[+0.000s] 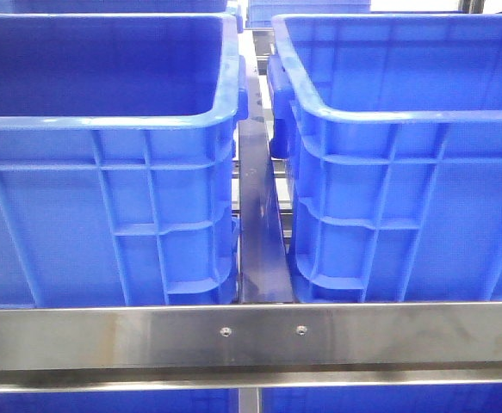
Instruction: Pick red and yellow buttons and place in box
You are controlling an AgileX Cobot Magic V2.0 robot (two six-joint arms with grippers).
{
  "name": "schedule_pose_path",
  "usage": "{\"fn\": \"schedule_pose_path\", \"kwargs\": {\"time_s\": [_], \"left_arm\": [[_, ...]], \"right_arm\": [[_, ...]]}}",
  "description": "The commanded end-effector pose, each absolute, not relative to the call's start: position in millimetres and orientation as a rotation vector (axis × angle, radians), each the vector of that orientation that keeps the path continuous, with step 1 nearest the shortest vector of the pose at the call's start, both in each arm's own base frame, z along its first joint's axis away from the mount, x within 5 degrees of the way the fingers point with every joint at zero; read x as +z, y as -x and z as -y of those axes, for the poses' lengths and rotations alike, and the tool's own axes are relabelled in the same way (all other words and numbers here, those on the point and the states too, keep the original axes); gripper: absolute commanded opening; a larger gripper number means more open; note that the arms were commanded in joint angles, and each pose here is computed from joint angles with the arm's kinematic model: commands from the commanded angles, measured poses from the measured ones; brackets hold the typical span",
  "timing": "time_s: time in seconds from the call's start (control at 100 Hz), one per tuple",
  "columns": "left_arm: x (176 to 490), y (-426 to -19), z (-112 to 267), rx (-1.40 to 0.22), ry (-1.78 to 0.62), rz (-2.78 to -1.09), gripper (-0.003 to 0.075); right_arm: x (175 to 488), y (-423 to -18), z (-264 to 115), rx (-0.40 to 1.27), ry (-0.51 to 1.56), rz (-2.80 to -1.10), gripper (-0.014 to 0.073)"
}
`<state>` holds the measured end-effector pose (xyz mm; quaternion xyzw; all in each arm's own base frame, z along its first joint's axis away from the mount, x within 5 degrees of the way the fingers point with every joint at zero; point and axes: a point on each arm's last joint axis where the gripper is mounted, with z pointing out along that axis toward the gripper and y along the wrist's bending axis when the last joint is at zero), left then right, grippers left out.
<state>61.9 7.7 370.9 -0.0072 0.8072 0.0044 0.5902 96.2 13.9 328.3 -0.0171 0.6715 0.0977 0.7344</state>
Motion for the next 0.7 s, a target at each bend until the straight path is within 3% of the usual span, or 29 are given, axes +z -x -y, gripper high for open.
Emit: {"fn": "schedule_pose_path", "kwargs": {"time_s": [0.0, 0.24, 0.4, 0.48, 0.69], "left_arm": [[384.1, -62.9, -6.9, -0.002, 0.012, -1.789, -0.0019], [384.1, -62.9, -6.9, -0.002, 0.012, -1.789, -0.0019], [384.1, -62.9, -6.9, -0.002, 0.012, -1.789, -0.0010], [384.1, -62.9, -6.9, -0.002, 0.012, -1.789, 0.0035], [384.2, -62.9, -7.0, 0.000, 0.011, -1.788, 0.0318]], "right_arm": [[335.4, -95.4, -12.9, 0.206, 0.031, -1.454, 0.0392], [335.5, -95.4, -13.0, 0.207, 0.031, -1.454, -0.0074], [335.5, -95.4, -13.0, 0.209, 0.029, -1.453, -0.0068], [335.5, -95.4, -13.0, 0.209, 0.029, -1.453, -0.0068], [335.5, -95.4, -13.0, 0.209, 0.029, -1.453, -0.0068]]}}
